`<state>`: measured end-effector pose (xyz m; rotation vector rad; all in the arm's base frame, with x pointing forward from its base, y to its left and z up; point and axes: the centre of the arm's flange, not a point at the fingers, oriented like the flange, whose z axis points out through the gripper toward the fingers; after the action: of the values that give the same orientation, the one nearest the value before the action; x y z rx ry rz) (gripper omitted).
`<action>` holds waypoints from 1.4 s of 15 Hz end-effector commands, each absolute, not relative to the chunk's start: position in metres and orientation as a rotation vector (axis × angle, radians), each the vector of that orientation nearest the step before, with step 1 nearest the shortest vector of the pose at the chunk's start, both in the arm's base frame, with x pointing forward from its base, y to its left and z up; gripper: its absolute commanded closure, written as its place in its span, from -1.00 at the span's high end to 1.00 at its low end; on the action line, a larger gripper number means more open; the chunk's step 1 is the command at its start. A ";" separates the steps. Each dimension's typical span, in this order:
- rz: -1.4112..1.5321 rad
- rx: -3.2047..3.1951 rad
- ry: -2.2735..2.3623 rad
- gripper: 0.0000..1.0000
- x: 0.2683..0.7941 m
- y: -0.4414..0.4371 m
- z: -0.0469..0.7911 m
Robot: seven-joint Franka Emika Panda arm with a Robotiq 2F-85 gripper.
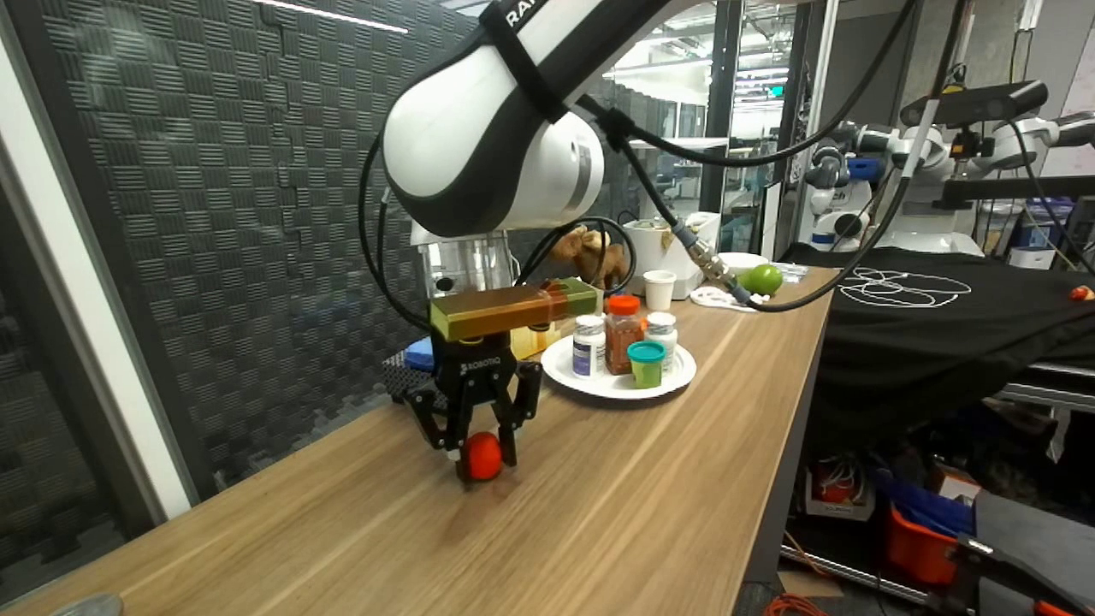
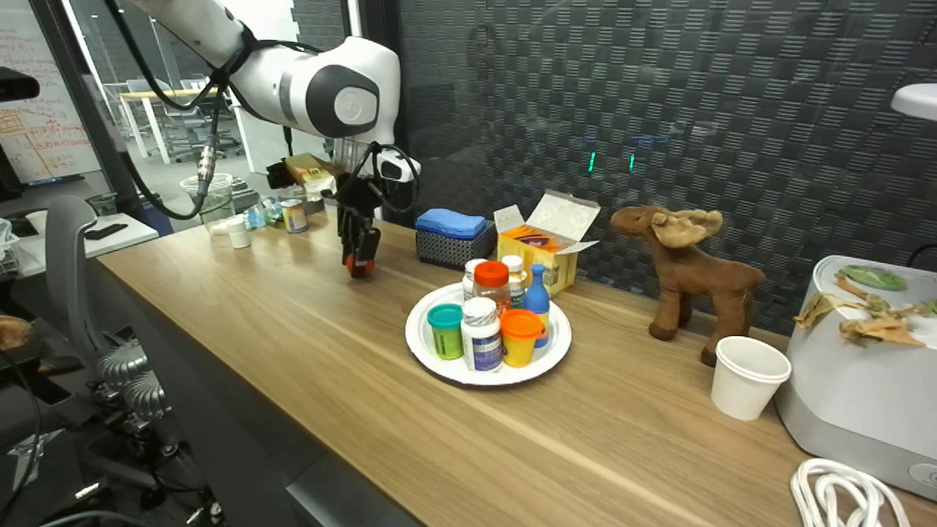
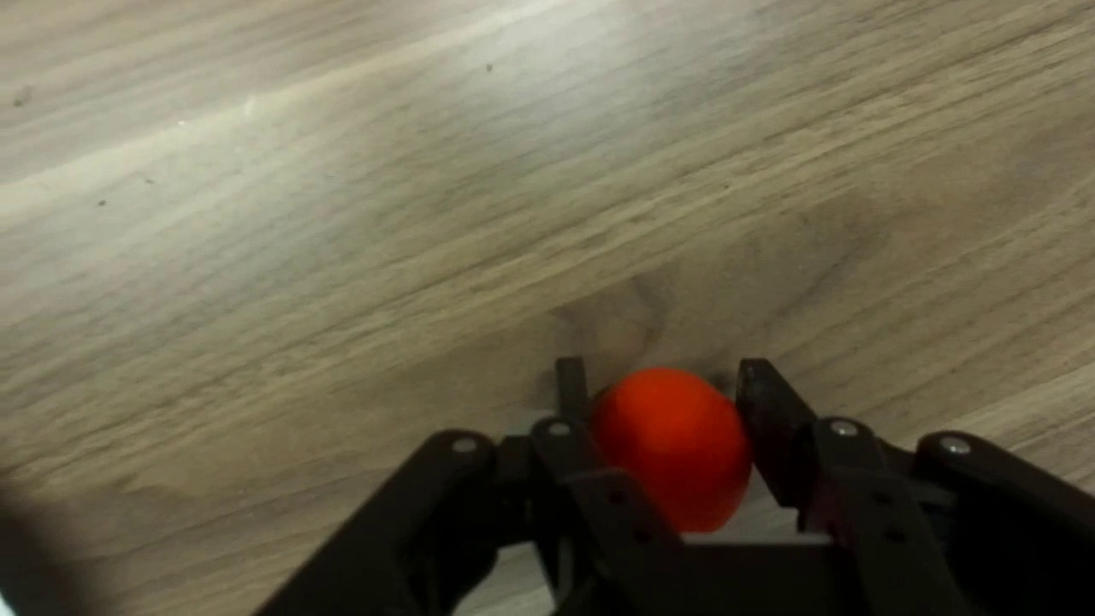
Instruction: Pick up all the objects surrounding the white plate and arrange them on the plate
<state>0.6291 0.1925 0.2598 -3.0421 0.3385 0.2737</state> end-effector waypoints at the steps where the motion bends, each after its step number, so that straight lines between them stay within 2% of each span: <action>1: 0.241 -3.056 0.388 -0.55 0.633 0.188 0.275; 12: 0.115 -3.023 0.719 -0.55 0.620 0.115 0.311; 21: 0.114 -2.979 0.981 -0.55 0.608 0.070 0.301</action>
<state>0.6177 0.0800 0.2931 -2.9936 0.8880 0.1788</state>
